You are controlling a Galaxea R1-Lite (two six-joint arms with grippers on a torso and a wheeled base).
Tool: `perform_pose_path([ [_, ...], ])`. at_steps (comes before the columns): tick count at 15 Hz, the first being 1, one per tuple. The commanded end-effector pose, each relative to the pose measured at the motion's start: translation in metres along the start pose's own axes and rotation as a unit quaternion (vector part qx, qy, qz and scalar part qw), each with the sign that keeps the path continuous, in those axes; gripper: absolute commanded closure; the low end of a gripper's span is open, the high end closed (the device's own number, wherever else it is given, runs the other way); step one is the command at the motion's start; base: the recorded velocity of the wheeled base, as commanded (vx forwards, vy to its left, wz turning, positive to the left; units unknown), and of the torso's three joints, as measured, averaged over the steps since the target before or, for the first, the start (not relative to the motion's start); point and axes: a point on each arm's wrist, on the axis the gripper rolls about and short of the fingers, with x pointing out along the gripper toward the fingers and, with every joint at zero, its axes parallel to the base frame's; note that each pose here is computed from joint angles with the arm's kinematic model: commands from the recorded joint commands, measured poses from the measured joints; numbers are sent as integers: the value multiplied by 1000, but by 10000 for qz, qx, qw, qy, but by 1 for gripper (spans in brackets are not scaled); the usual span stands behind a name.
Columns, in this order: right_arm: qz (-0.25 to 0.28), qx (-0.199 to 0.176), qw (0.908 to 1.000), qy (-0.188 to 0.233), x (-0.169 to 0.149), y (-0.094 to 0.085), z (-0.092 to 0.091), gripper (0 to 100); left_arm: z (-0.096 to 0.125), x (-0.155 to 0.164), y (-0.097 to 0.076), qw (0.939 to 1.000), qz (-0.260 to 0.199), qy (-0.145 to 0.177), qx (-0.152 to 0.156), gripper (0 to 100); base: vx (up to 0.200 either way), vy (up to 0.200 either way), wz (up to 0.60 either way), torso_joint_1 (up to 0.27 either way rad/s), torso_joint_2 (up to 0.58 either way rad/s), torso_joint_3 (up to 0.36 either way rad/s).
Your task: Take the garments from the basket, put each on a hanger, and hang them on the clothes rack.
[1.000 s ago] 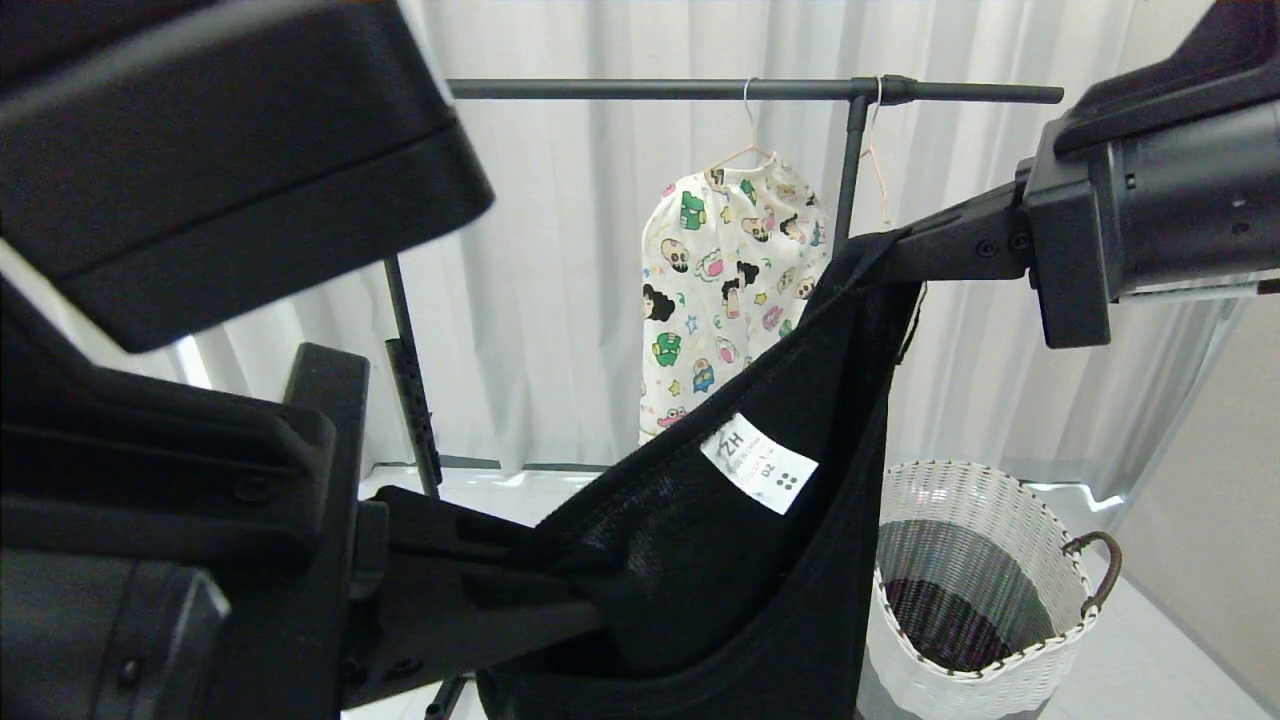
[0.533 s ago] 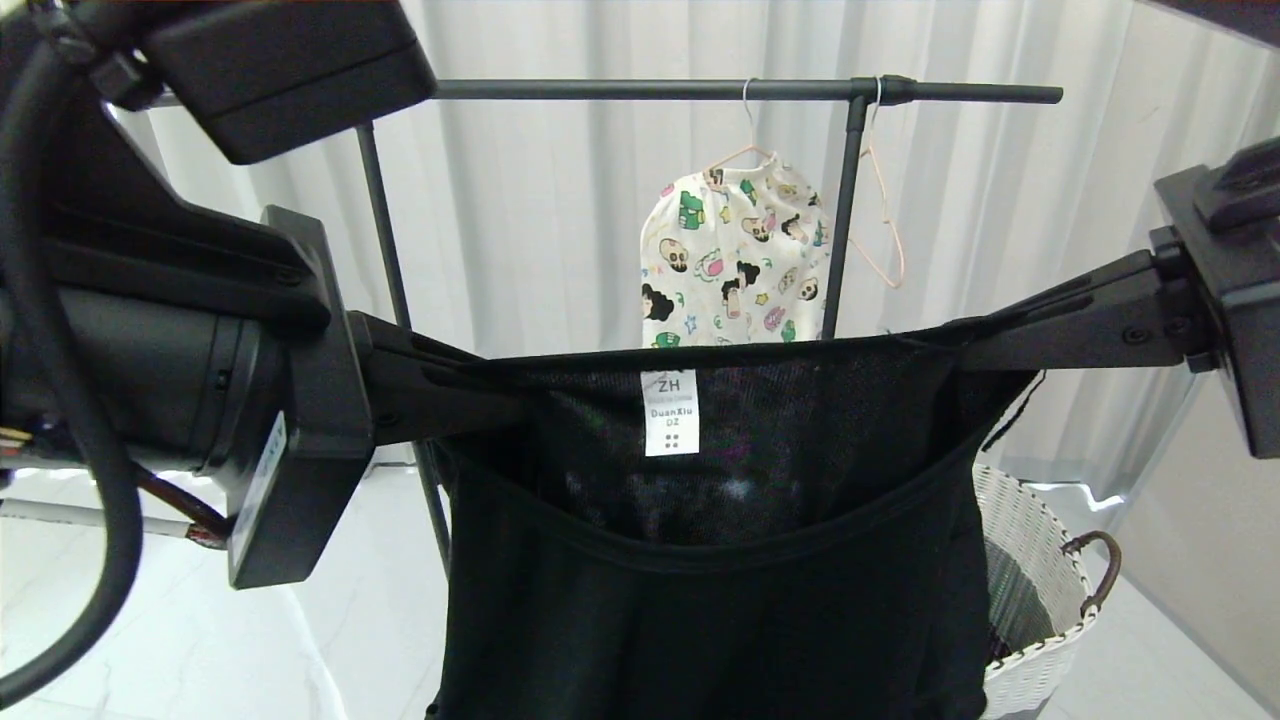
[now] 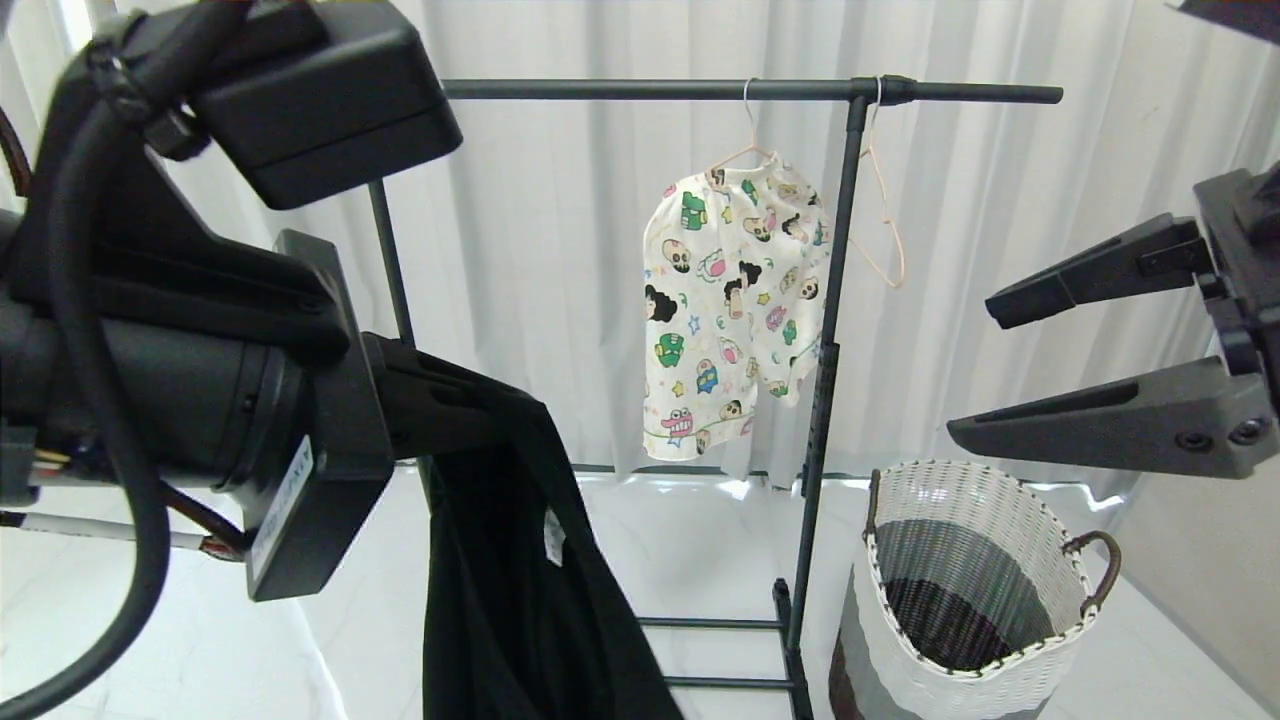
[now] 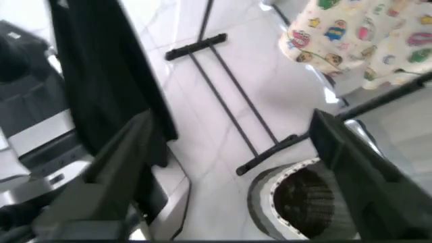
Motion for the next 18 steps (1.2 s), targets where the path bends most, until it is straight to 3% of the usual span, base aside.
perform_pose_path([
  [1,-396,144,9990,114,-4,-10,-8,0,-6,2,-1,9999,60,141,-20,100,0,0,0,0,0,0],
  [2,-911,295,9948,352,-5,-19,-21,0,-13,-4,-1,9993,265,242,-41,100,0,0,0,0,0,0],
  [4,-2027,522,9732,948,-11,-32,-53,0,-38,-21,-1,9963,701,456,-178,100,0,0,0,0,0,0],
  [6,-2983,733,9399,1492,-19,-39,-85,0,-76,-48,-1,9877,1295,663,-576,100,0,0,0,0,0,0],
  [7,-3265,969,9251,1679,-22,-45,-101,0,-98,-62,-3,9779,1713,800,-890,100,0,0,0,0,0,0],
  [9,-3585,1370,9081,1677,-20,-54,-115,0,-121,-71,-3,9569,2321,1093,-1365,100,0,0,0,0,0,0],
  [12,-3741,2037,8977,1127,-11,-59,-117,0,-140,-75,0,9171,3116,1603,-1899,100,0,0,0,0,0,0],
  [13,-3675,2229,8967,1061,-11,-59,-118,0,-145,-75,-4,9113,3196,1642,-2011,100,0,0,0,0,0,0],
  [14,-3551,2346,9001,936,-10,-59,-116,0,-146,-74,-3,9088,3223,1589,-2120,100,0,0,0,0,0,0],
  [16,-3380,2473,9070,445,-9,-62,-109,0,-141,-71,3,9050,3436,1146,-2229,100,0,0,0,0,0,0],
  [18,-3385,2615,9033,344,-5,-64,-107,0,-141,-67,7,9044,3553,919,-2177,100,0,0,0,0,0,0],
])
